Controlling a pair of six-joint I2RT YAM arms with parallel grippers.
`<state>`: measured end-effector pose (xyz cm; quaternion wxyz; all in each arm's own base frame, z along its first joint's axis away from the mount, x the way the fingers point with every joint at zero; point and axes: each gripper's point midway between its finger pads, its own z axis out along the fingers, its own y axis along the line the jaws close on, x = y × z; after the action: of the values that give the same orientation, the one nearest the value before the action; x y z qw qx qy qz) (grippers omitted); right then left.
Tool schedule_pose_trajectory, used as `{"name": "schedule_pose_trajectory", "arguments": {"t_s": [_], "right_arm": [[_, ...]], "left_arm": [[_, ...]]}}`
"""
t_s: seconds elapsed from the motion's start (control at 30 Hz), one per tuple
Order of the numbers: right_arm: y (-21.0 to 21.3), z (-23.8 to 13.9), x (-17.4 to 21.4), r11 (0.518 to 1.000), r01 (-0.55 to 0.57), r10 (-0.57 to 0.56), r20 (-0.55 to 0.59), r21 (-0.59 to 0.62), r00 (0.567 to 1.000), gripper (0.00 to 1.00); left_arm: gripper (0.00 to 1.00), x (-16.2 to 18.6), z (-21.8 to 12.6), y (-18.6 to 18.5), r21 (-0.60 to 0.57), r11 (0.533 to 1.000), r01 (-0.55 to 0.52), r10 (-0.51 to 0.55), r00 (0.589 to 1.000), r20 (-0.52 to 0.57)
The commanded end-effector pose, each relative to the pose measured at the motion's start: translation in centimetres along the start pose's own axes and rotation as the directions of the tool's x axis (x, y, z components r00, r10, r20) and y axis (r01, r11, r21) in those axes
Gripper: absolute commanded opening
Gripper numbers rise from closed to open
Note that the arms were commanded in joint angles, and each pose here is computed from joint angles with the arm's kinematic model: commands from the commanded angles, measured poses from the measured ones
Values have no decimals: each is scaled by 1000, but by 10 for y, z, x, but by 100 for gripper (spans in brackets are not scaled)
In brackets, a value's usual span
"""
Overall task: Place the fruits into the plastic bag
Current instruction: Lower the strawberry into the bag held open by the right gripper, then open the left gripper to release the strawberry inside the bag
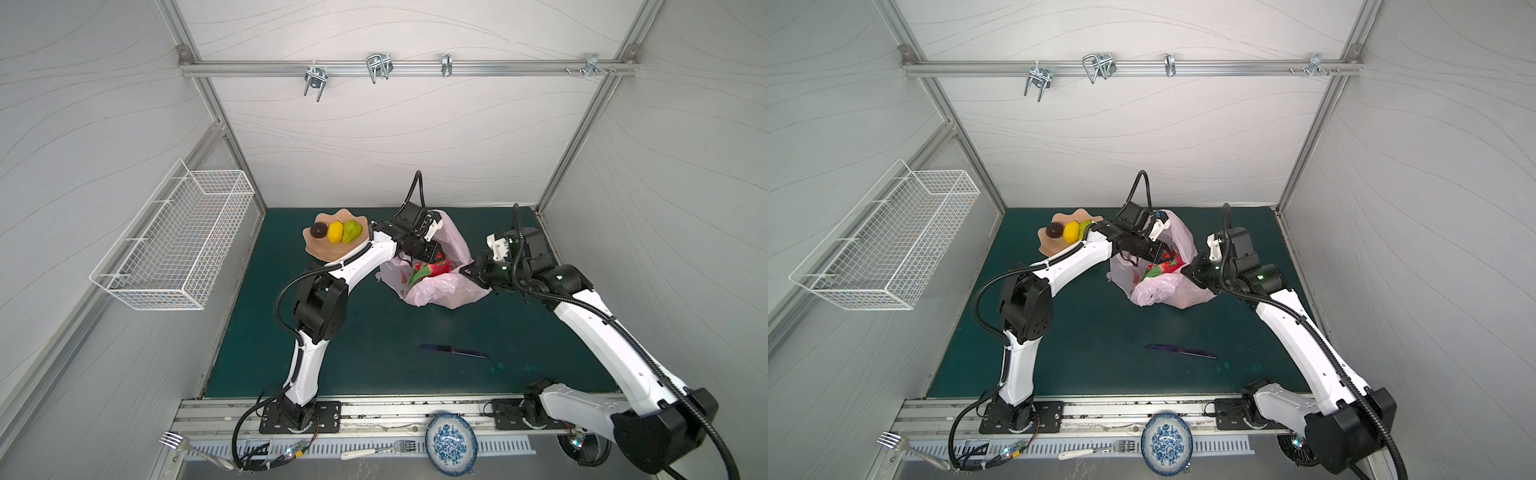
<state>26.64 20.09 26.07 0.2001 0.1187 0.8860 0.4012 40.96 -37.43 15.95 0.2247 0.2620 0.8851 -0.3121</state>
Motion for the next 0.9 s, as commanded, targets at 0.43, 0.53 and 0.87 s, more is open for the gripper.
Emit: {"name": "schedule_pose_trajectory", "arguments": {"t_s": [0.43, 0.53, 0.87], "right_arm": [[5, -6, 2, 1000, 3, -2, 11, -22, 1000, 0], [5, -5, 2, 1000, 2, -2, 10, -22, 1000, 0], [5, -8, 1, 1000, 5, -5, 18, -21, 1000, 0]], "left_arm": [[65, -11, 1, -6, 51, 994, 98, -103, 988, 114], [72, -19, -12, -14, 70, 994, 81, -90, 986, 139], [74, -21, -65, -20, 65, 997, 40, -52, 979, 197]]}}
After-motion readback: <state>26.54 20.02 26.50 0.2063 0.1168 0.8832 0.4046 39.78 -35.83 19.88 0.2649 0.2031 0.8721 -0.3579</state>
